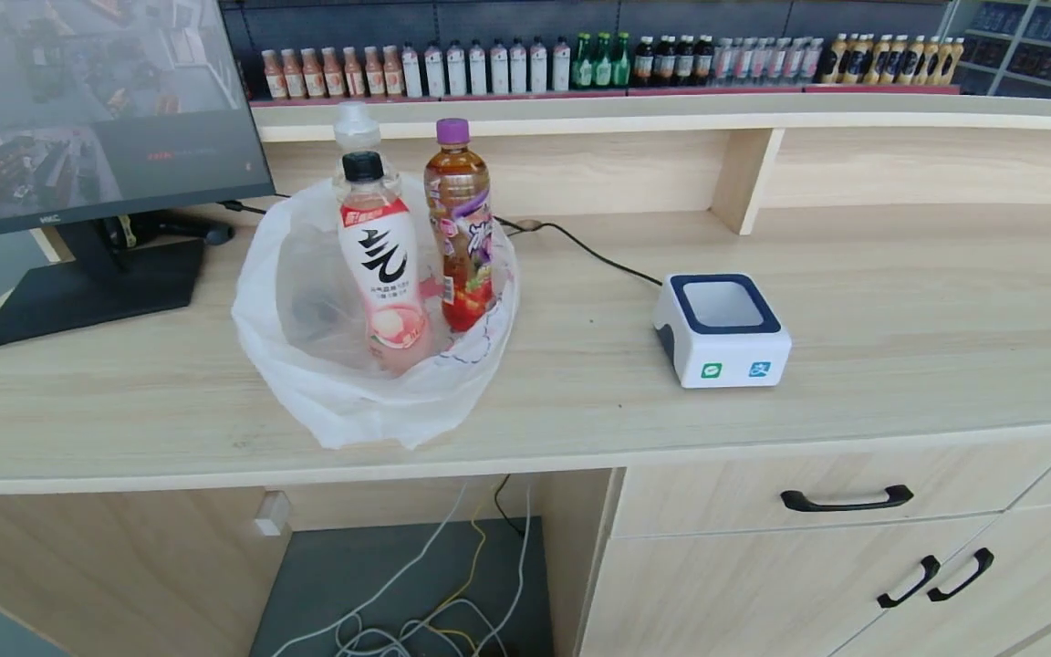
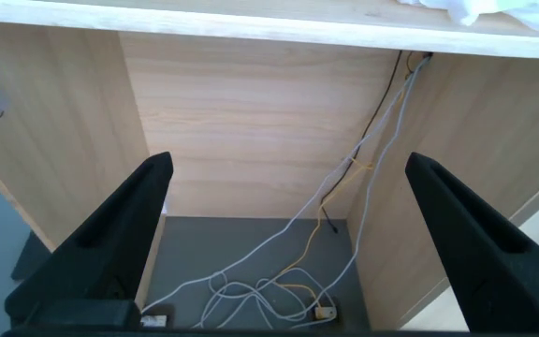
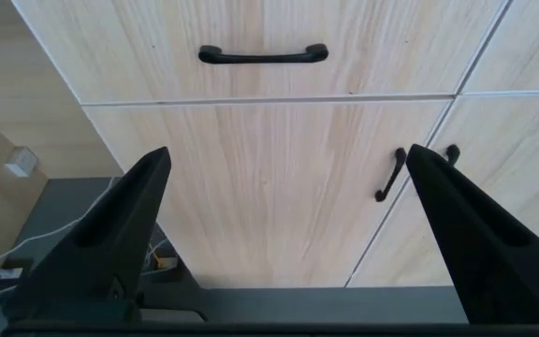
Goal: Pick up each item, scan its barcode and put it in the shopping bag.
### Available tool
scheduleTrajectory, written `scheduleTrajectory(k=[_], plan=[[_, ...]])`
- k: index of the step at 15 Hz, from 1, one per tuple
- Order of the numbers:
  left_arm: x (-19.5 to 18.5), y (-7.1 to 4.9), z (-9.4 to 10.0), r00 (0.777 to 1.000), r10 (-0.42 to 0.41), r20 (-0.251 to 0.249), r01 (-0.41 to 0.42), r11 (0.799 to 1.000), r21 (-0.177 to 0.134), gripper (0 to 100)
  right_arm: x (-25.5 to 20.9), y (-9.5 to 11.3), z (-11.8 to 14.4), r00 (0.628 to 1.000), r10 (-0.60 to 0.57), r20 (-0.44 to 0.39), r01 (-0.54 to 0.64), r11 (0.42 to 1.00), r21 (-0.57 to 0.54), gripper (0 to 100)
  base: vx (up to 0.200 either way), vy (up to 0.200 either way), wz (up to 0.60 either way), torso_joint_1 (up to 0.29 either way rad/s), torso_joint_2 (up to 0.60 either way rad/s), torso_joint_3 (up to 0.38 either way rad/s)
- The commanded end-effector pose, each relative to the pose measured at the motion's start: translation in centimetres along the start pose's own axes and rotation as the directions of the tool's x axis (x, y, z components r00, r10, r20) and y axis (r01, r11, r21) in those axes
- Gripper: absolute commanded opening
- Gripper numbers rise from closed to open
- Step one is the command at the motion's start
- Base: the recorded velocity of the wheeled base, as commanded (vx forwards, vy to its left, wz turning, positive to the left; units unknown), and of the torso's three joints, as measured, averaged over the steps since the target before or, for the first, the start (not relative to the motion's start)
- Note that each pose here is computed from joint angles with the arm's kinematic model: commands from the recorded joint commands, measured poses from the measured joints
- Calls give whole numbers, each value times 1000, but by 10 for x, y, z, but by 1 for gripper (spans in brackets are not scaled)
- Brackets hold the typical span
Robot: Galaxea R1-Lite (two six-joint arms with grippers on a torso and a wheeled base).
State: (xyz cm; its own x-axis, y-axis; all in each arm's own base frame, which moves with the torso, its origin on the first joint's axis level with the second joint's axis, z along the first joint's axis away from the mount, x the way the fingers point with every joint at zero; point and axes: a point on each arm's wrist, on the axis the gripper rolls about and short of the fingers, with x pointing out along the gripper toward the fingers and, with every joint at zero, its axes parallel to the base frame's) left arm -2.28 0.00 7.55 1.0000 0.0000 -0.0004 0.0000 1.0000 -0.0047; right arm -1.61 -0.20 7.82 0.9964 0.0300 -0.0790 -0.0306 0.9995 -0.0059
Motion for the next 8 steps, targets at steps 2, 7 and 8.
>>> scheduleTrajectory(k=[2, 7, 8], plan=[[0, 0, 0, 1000, 0, 0, 0, 1000, -3, 100, 0, 0, 0, 1000, 2, -4, -2, 1000, -1, 100, 0, -200, 0, 5, 5, 0], [0, 0, 0, 1000, 0, 0, 0, 1000, -6, 100, 0, 0, 0, 1000, 2, -4, -2, 1000, 1, 100, 0, -200, 0, 2, 3, 0], [0, 0, 0, 1000, 0, 0, 0, 1000, -6, 100, 0, 0, 0, 1000, 0, -4, 0, 1000, 0, 100, 0, -200, 0, 2, -2, 2]])
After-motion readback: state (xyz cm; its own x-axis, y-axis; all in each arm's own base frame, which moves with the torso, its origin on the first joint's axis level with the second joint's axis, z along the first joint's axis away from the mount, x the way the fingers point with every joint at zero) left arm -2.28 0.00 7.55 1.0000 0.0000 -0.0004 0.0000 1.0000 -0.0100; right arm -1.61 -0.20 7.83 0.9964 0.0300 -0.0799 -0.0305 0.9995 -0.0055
